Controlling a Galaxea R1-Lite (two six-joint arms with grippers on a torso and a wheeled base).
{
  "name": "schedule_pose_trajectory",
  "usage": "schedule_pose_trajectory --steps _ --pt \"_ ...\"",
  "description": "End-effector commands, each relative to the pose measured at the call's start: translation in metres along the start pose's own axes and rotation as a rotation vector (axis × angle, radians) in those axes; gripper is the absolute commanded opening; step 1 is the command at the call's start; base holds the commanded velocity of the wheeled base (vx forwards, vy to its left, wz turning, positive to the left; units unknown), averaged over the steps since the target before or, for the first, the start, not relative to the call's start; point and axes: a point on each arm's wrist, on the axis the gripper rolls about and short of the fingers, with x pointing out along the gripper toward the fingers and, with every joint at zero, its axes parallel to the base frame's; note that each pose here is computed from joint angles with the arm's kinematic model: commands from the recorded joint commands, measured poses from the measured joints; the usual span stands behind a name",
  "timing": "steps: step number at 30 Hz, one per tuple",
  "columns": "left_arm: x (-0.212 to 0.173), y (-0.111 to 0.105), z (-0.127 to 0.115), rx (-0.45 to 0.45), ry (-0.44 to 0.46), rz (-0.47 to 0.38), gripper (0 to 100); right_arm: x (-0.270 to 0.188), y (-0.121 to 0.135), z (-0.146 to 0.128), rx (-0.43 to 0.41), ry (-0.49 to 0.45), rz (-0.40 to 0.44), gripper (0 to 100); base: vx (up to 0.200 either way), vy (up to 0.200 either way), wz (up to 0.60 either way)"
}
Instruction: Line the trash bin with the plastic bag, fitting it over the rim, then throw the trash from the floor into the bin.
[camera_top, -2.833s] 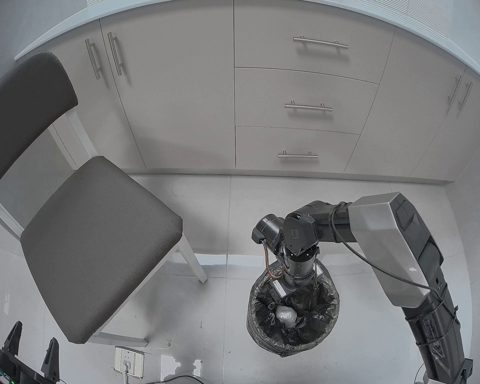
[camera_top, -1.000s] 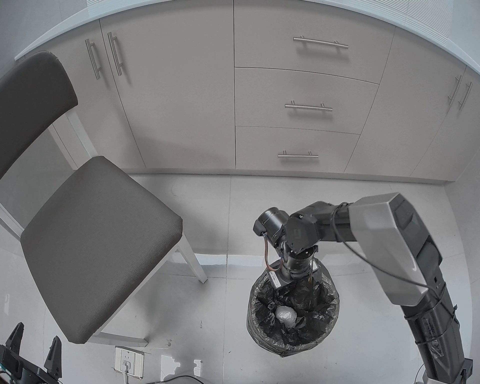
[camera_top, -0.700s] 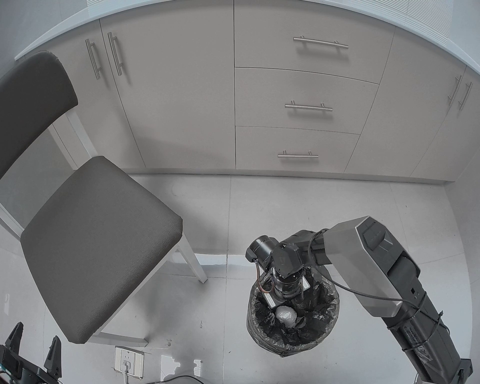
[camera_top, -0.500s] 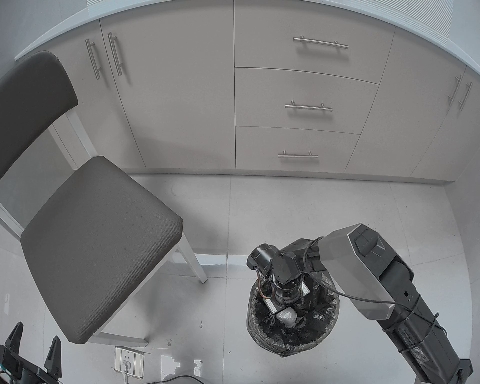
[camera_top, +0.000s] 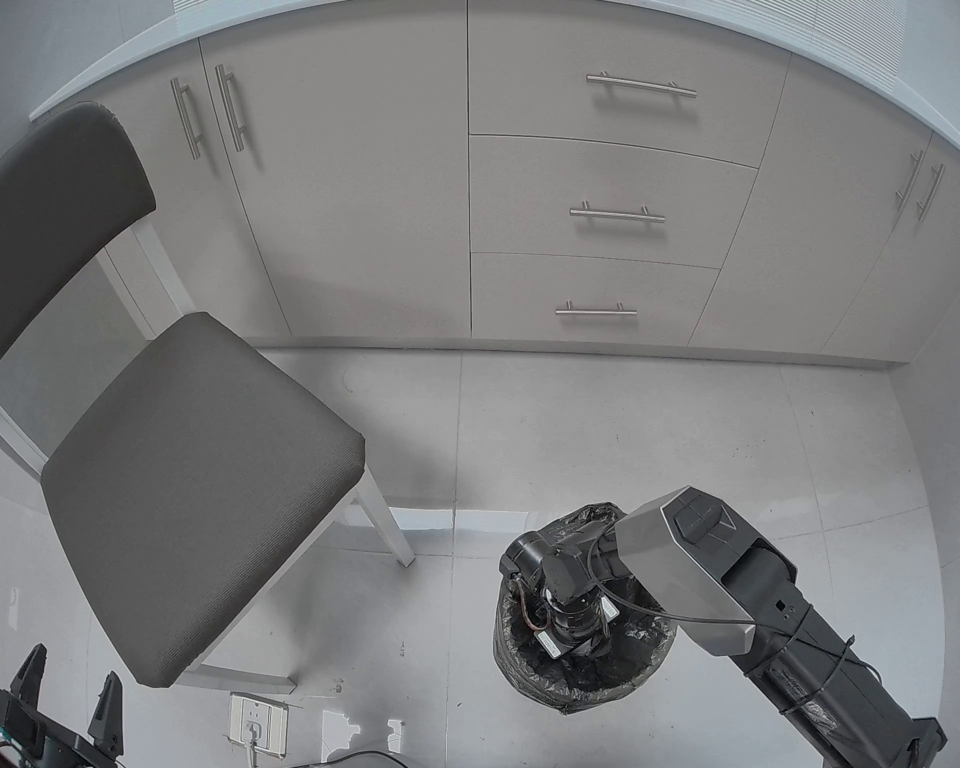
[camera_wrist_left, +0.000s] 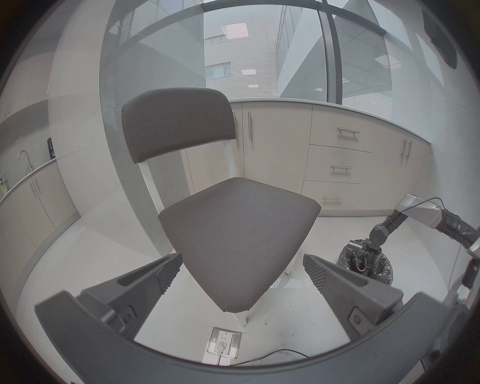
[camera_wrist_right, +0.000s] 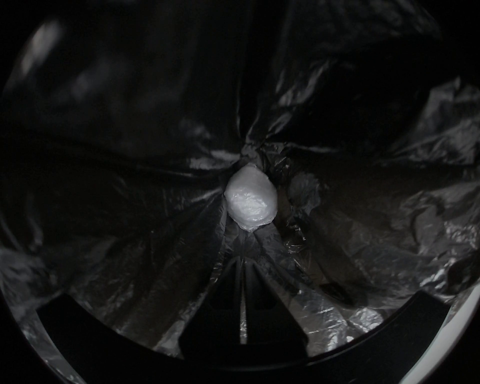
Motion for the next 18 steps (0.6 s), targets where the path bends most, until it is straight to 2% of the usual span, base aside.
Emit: schedule_pose_trajectory --steps 1,11,18 --pt "0.001 0.0 -0.002 -0.001 0.008 0.001 100 0.022 0.003 -0.009 -0.009 0.046 -0.005 0 0.0 0.0 0.0" --pt "0.001 0.0 -0.002 -0.001 0.008 0.003 100 0.036 0.003 -0.014 -0.011 0.073 -0.011 0 0.0 0.0 0.0" --pt "0.001 0.0 -0.002 -0.002 0.008 0.001 100 0.046 -0.005 -0.01 0.025 0.029 -0.009 0 0.0 0.0 0.0"
